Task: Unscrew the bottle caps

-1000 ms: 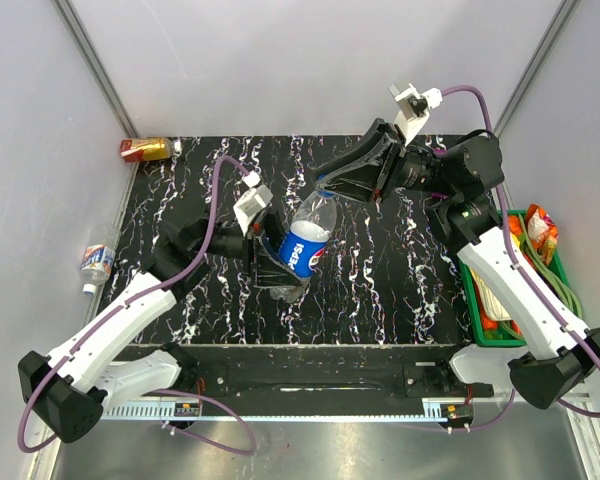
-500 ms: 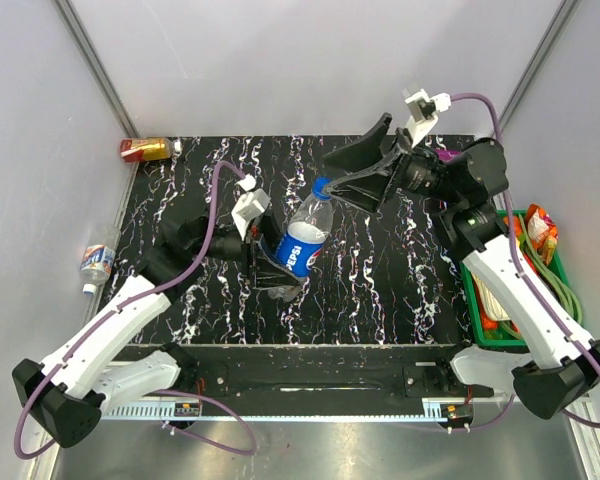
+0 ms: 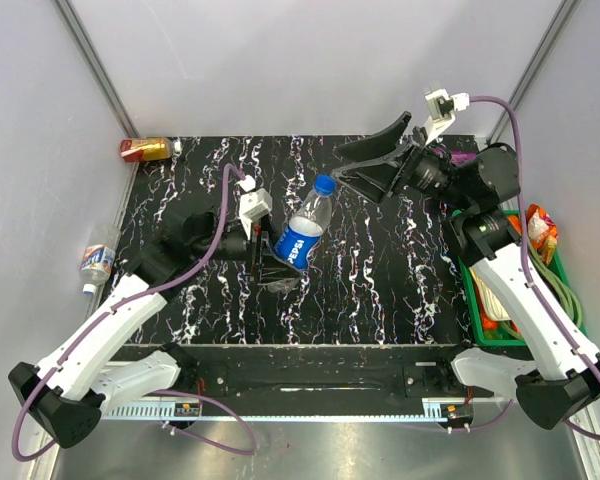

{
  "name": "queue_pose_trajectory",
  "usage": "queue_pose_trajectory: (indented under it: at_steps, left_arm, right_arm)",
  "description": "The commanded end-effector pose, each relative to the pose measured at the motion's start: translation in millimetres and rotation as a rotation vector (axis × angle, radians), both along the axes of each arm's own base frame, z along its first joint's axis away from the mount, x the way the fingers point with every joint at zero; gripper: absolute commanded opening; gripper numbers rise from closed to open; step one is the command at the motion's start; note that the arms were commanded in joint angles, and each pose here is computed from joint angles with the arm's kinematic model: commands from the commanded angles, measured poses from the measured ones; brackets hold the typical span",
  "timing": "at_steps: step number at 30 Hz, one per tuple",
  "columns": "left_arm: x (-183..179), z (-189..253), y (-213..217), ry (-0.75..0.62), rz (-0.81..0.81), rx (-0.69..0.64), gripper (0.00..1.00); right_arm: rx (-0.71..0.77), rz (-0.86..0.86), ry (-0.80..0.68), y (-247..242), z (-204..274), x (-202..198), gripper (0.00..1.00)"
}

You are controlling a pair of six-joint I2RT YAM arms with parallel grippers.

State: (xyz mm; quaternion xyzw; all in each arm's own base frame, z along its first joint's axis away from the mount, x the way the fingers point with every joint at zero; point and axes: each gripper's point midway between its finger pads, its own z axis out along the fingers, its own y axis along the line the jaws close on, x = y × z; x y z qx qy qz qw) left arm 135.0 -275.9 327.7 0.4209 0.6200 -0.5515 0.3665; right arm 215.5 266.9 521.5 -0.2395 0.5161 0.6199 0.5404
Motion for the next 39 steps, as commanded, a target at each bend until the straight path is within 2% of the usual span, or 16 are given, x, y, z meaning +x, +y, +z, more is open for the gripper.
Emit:
queue_pose_trajectory:
  at_steps: [1, 8, 17, 31, 39]
  left_arm:
    - [33.5, -1.0, 10.3, -0.086, 0.200, 0.075, 0.14]
    - [59.9, -12.9, 15.7, -0.051, 0.332, 0.163, 0.15]
    - [81.2, -21.9, 30.9, -0.098, 0.469, 0.230, 0.19]
    - [93.2, -36.1, 38.8, -0.097, 0.524, 0.328, 0.19]
    - [105.0, -55.6, 46.5, -0.160, 0.653, 0.505, 0.19]
  right_arm:
    - [0.006, -0.114, 0.063, -7.2, -9.4, 21.9, 1.00]
    - [-0.007, -0.202, 0.176, -10.0, -32.2, 47.1, 1.00]
    - [-0.046, -0.263, 0.285, -9.3, -53.3, 70.0, 1.00]
    - [-0.065, -0.183, 0.357, 6.0, -70.4, 80.1, 1.00]
    - [-0.108, -0.216, 0.422, 7.0, -86.3, 92.9, 1.00]
